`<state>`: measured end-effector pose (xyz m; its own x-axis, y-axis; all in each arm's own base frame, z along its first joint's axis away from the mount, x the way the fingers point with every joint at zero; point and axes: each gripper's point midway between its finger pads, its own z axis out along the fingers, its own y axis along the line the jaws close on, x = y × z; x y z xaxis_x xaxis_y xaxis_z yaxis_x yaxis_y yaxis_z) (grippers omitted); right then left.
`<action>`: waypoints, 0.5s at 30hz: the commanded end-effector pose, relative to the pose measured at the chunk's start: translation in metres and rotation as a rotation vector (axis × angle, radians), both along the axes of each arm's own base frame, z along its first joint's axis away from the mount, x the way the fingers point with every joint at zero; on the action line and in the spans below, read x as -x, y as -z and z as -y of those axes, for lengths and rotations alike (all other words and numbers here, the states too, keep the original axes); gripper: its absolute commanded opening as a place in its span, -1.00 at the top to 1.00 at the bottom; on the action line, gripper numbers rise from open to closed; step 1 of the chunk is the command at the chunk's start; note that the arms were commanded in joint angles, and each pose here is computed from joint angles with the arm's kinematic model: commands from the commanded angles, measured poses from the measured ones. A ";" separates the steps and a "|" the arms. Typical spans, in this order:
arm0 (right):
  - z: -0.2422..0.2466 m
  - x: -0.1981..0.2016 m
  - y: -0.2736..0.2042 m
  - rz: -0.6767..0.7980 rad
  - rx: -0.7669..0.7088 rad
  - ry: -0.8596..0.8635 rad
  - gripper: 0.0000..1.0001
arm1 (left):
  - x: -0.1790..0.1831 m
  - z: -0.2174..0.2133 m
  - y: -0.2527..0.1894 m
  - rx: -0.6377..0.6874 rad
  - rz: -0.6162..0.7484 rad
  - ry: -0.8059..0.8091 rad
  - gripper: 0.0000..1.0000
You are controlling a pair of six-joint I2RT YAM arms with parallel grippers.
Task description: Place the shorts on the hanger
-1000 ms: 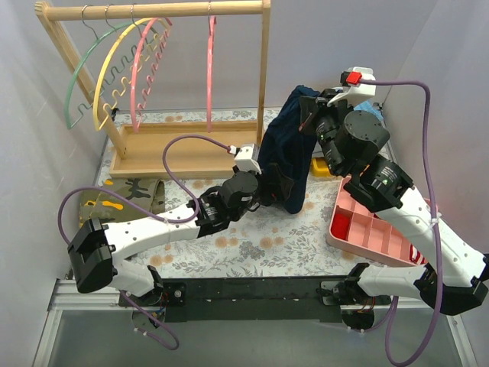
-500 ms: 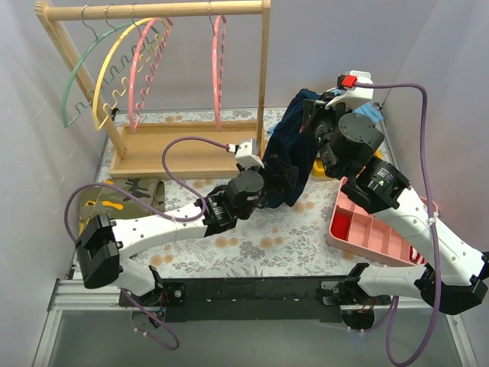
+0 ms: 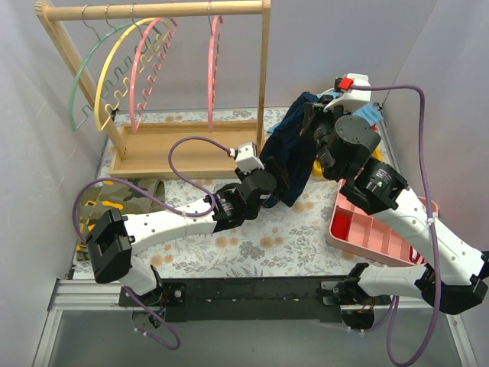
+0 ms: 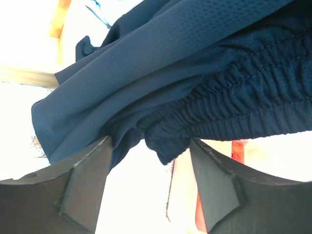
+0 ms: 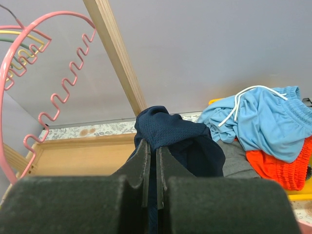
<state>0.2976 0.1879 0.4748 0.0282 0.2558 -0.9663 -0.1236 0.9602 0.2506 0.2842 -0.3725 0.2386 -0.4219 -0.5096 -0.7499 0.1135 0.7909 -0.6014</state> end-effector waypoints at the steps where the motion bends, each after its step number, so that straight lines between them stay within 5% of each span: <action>1: 0.015 0.009 -0.031 0.072 -0.095 0.024 0.97 | -0.003 -0.021 0.009 -0.027 -0.018 -0.060 -0.18; 9: 0.020 0.010 -0.031 0.066 -0.087 0.036 0.97 | -0.010 -0.036 0.008 -0.006 -0.004 -0.085 0.61; 15: 0.022 0.012 -0.029 0.061 -0.087 0.036 0.97 | -0.013 -0.032 -0.010 0.033 0.080 -0.042 0.31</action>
<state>0.2958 0.1841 0.4695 0.0148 0.2335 -0.9723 -0.1124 0.9666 0.2304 0.2924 -0.3435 0.2101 -0.4097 -0.4979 -0.7643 0.0723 0.8175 -0.5713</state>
